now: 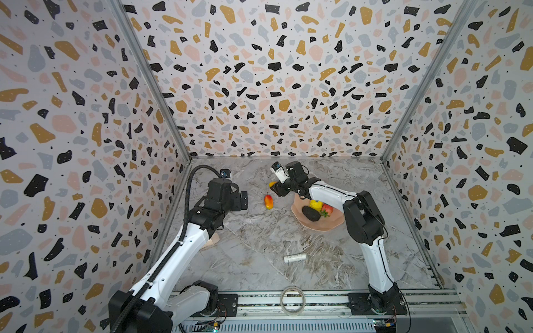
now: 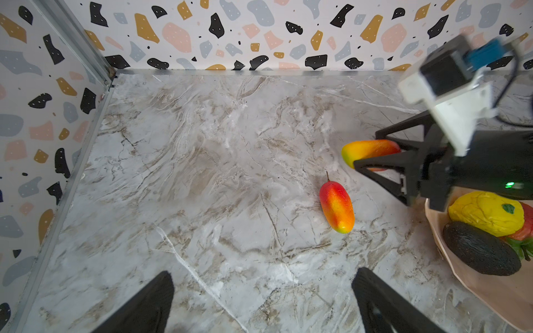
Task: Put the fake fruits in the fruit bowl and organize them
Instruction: 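Grasp the mango farther from the robot with the right gripper, then carry the mango with the right gripper and lower it into the bowl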
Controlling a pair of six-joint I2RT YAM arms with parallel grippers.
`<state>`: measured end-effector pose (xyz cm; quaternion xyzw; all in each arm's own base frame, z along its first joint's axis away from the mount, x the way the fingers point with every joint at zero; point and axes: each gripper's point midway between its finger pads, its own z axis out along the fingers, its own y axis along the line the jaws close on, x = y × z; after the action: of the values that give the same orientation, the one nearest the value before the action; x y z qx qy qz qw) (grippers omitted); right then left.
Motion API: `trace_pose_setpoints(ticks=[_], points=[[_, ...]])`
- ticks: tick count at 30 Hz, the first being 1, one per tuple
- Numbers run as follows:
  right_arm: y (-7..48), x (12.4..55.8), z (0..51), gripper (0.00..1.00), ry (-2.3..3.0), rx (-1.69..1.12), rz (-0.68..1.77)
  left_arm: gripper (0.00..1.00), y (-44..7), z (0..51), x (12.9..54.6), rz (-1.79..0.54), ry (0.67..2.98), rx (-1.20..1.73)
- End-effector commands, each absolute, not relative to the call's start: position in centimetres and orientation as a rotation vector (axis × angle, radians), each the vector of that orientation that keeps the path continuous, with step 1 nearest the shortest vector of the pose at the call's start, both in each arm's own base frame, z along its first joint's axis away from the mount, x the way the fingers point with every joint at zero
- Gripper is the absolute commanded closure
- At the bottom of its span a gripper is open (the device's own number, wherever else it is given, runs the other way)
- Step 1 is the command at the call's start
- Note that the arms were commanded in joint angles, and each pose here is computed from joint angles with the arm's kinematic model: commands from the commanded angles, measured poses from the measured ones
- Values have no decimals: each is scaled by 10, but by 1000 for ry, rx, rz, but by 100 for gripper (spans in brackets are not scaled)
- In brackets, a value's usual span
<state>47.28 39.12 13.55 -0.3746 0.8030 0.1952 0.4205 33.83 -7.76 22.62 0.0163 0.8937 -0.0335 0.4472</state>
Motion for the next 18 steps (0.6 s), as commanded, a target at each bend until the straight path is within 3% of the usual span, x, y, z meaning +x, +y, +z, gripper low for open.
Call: trace_pose_setpoints(ticks=[1, 8, 18], points=[[390, 463, 214, 90, 1876, -895, 528, 0, -80, 243, 340, -87, 2164, 54], [342, 431, 237, 93, 1882, -840, 477, 1, -81, 244, 341, -97, 2156, 57], [272, 416, 162, 95, 2064, -767, 411, 0, -91, 245, 348, -142, 2151, 81]])
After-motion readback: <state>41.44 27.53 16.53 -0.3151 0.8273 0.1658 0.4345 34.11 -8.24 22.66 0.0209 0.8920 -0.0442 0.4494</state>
